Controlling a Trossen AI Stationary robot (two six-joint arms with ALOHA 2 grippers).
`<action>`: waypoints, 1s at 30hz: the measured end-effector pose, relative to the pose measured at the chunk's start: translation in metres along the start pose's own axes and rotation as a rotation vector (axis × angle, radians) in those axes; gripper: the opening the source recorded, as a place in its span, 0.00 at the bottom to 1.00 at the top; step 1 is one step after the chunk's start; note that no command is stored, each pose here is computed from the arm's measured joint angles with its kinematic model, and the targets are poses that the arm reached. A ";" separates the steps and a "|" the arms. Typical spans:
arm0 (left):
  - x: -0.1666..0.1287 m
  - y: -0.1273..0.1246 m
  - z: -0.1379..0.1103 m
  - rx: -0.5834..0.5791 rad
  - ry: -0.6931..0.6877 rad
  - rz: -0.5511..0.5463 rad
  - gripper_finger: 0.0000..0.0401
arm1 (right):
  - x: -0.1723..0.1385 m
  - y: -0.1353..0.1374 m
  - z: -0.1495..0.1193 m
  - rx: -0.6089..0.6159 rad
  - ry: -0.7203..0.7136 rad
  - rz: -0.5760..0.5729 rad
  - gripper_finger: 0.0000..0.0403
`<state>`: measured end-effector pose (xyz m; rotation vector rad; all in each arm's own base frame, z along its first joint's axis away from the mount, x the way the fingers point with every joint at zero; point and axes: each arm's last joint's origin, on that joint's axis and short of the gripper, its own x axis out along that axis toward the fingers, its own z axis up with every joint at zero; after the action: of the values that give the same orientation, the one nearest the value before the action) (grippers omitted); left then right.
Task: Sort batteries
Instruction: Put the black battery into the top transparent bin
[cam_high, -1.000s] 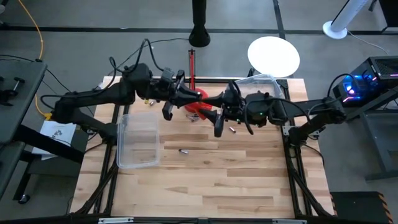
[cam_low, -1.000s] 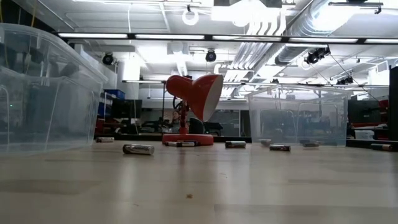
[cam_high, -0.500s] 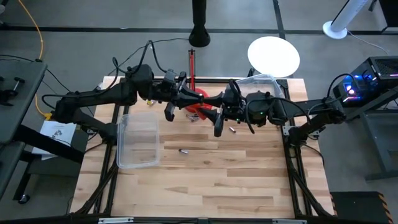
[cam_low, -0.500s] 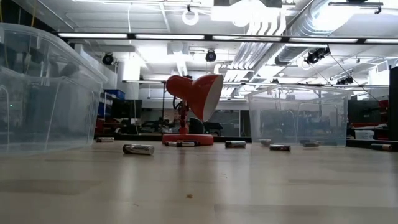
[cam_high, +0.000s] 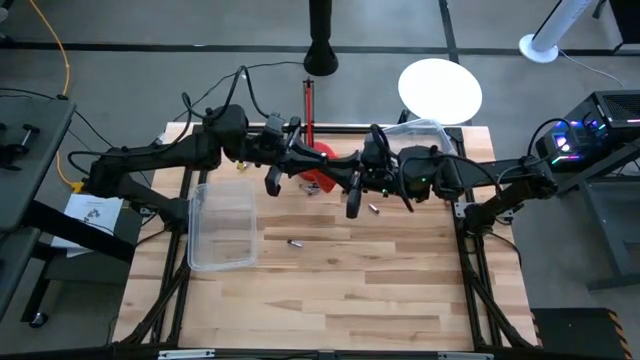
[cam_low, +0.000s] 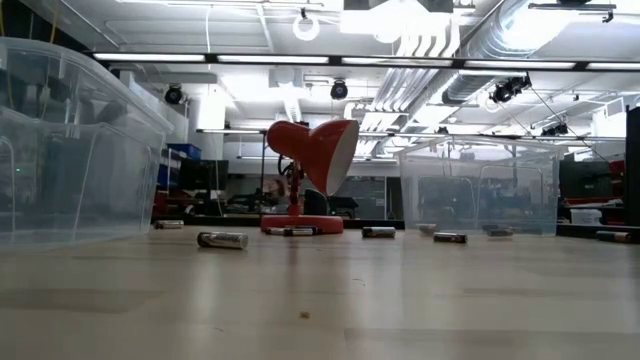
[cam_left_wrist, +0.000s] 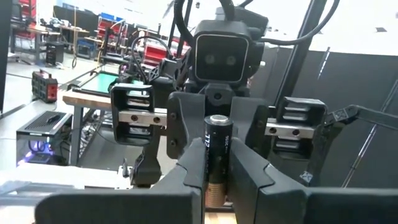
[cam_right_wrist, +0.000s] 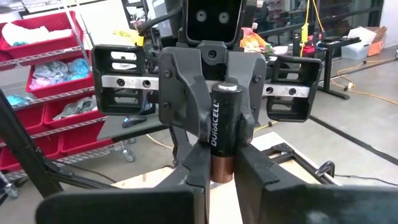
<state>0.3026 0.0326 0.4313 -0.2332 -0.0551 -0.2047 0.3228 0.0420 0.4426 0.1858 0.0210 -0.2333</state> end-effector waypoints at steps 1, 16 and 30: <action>0.000 0.000 0.000 0.001 -0.004 0.001 0.09 | 0.000 0.000 0.000 -0.006 -0.002 0.003 0.07; -0.049 0.004 0.034 0.096 -0.035 0.130 0.44 | -0.026 -0.012 0.012 -0.087 0.015 -0.138 0.07; -0.115 0.005 -0.024 -0.075 -0.037 0.211 0.44 | -0.088 -0.109 -0.043 0.172 0.490 -1.024 0.07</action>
<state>0.1924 0.0541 0.3978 -0.3159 -0.0590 0.0074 0.2116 -0.0337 0.3841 0.3911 0.5944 -1.2089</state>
